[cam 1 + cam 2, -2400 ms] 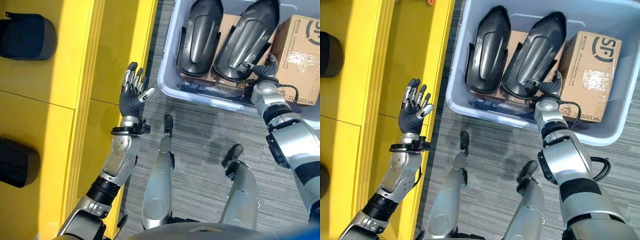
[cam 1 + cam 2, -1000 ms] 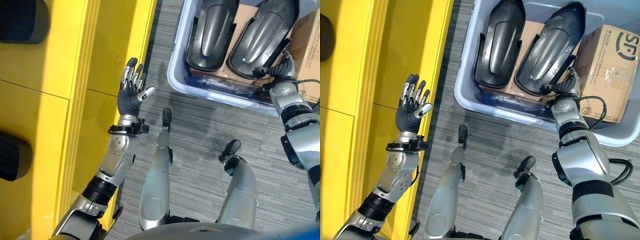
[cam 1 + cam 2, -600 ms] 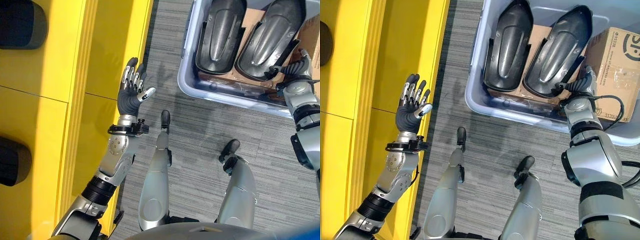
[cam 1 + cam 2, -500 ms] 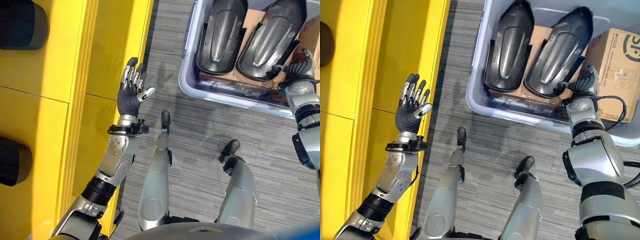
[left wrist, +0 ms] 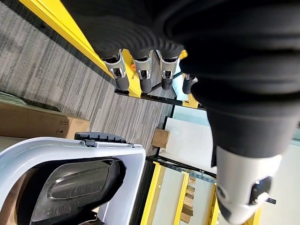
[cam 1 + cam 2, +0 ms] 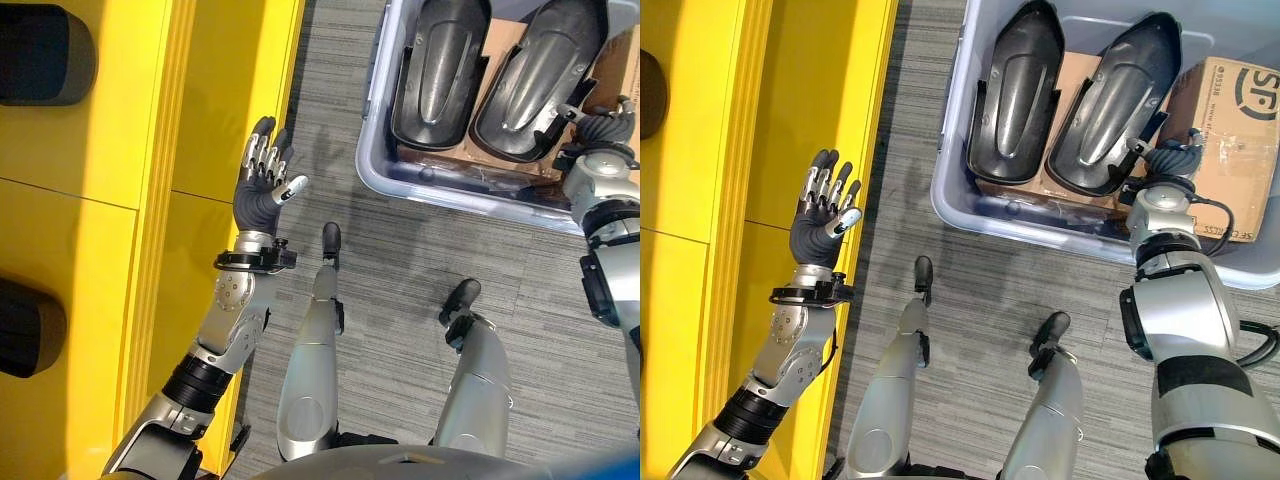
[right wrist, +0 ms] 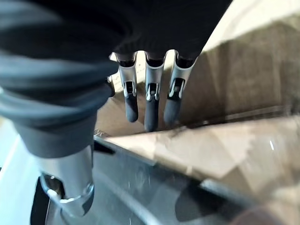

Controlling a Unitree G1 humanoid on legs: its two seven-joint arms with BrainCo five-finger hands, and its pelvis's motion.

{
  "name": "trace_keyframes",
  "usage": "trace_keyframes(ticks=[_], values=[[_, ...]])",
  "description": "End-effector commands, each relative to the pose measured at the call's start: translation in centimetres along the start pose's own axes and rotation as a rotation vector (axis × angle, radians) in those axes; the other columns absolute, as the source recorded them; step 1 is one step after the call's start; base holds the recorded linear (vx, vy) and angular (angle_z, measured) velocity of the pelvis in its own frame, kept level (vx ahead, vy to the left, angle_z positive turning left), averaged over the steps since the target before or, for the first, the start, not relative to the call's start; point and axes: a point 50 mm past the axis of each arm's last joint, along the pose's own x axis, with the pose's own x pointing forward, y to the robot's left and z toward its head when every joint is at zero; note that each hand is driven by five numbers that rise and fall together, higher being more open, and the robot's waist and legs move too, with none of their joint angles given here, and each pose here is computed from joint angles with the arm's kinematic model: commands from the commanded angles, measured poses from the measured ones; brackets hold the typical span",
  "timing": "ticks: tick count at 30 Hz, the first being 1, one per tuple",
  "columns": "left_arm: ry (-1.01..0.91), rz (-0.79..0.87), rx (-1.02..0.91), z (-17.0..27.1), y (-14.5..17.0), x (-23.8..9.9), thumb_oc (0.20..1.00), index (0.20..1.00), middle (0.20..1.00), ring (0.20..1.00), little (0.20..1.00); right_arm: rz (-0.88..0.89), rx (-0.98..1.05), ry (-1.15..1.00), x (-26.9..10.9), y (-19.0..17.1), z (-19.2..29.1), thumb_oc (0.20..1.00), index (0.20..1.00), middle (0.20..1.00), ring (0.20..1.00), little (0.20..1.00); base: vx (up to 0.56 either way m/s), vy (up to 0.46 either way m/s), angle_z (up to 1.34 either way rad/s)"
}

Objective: Move parts from the plastic box to the shelf.

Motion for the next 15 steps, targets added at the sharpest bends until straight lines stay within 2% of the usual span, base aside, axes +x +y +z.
trace_keyframes(ticks=[1, 15], values=[[-0.178, -0.098, -0.018, 3.5, -1.5, 1.3, 1.0, 1.0, 1.0, 1.0, 1.0, -0.022, 0.086, -0.092, 0.4, -0.2, 4.2, 1.0, 1.0, 1.0, 1.0, 1.0, 0.0, 0.0, 0.0], [-0.172, -0.104, -0.007, 3.4, -1.7, 1.3, 1.0, 1.0, 1.0, 1.0, 1.0, -0.049, 0.028, -0.041, 0.5, -1.1, 2.3, 1.0, 1.0, 1.0, 1.0, 1.0, 0.0, 0.004, 0.0]])
